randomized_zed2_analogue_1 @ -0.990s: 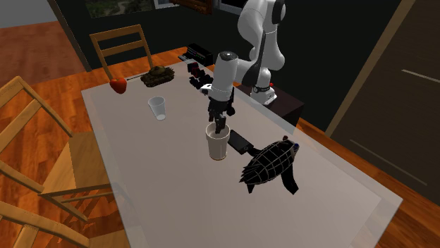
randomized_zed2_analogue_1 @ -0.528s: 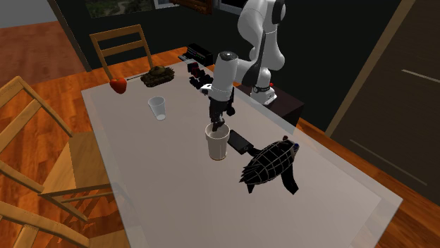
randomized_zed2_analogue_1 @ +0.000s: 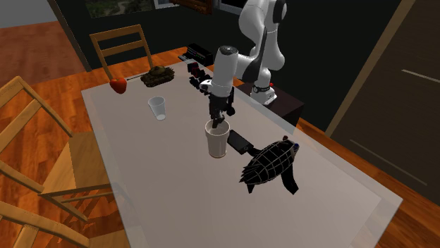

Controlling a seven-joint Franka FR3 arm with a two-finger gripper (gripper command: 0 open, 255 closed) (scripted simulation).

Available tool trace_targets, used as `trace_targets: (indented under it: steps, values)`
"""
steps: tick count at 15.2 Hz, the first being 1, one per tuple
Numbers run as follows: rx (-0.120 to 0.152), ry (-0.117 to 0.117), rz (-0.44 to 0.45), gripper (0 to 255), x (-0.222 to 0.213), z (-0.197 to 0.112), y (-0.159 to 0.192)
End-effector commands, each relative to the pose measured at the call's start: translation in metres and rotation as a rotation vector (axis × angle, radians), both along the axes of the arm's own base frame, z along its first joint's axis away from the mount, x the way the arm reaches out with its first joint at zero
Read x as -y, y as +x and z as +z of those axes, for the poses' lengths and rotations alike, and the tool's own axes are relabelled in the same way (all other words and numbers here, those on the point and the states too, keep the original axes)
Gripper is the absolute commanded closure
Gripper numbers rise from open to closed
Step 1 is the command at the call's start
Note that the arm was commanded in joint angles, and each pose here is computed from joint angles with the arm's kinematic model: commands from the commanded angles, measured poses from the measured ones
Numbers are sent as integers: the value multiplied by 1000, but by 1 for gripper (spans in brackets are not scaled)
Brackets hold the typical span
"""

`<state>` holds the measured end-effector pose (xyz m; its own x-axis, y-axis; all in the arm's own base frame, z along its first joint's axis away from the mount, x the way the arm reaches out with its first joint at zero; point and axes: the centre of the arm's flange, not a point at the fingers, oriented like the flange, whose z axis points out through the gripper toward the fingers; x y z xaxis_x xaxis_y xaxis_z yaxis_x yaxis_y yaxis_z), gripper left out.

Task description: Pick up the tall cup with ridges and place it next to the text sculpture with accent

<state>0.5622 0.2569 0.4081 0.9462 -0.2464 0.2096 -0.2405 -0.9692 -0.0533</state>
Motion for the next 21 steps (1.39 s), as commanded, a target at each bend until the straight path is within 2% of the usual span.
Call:
trace_targets:
  steps: [1, 21]
  values:
    - [1, 0, 0, 255, -1, 11, 0]
    - [1, 0, 0, 255, -1, 117, 0]
